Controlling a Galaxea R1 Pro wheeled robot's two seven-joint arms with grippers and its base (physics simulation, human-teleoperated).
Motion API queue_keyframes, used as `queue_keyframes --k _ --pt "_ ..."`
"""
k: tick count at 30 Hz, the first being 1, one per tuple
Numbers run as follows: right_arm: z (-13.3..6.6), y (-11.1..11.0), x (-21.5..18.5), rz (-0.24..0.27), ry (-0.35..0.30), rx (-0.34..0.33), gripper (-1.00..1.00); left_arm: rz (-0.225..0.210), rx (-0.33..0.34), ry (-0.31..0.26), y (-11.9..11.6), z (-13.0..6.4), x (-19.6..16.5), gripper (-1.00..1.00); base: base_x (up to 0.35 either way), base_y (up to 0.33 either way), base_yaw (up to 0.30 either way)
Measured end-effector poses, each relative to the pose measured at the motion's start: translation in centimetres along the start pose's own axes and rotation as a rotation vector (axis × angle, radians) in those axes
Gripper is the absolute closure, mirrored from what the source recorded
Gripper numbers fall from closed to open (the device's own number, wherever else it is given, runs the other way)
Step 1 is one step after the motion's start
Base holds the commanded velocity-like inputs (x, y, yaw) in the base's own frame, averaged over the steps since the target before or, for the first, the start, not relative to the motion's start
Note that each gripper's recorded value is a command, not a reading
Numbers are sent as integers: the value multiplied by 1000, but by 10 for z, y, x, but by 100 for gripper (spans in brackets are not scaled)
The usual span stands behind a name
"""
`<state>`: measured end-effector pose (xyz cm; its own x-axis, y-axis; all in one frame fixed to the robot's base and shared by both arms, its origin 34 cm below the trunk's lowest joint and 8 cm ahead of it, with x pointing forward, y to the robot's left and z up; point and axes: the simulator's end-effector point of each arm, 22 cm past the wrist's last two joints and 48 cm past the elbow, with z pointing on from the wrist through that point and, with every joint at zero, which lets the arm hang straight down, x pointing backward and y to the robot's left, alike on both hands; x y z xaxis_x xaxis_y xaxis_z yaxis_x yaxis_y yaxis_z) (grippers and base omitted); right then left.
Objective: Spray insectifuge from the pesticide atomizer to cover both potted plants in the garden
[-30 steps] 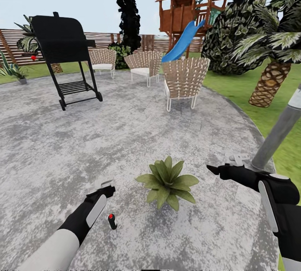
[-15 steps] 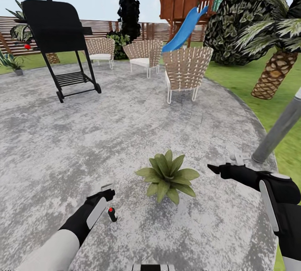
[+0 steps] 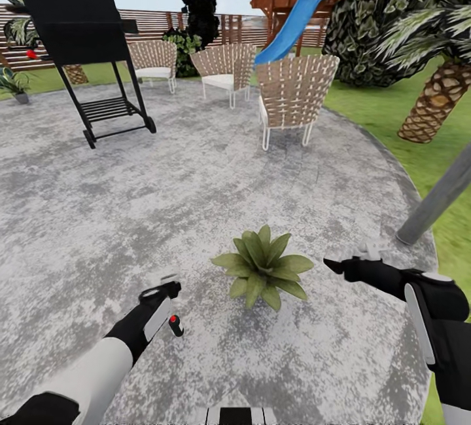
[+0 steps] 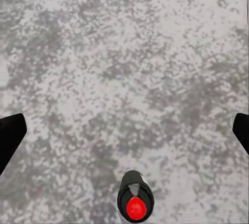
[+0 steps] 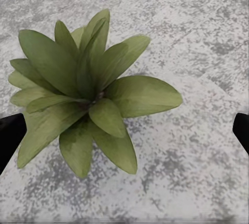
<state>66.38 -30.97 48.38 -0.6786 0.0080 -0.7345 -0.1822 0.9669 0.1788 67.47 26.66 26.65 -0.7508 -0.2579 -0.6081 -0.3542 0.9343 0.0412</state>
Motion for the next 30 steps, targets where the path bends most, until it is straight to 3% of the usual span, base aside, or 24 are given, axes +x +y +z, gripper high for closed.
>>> queue_keyframes --k 5,10,25,30 --pt "3 -5 5 6 10 6 -100 64 4 -58 -24 -6 10 -100 0 0 0" --pt "6 3 -1 18 -2 -12 -100 65 -8 -71 -11 -2 -3 -100 0 0 0" --pt "6 3 -1 18 -2 -12 -100 65 -8 -71 -11 -2 -3 -100 0 0 0" --pt "14 2 11 32 22 -14 -100 68 -20 -71 -4 7 0 -100 0 0 0"
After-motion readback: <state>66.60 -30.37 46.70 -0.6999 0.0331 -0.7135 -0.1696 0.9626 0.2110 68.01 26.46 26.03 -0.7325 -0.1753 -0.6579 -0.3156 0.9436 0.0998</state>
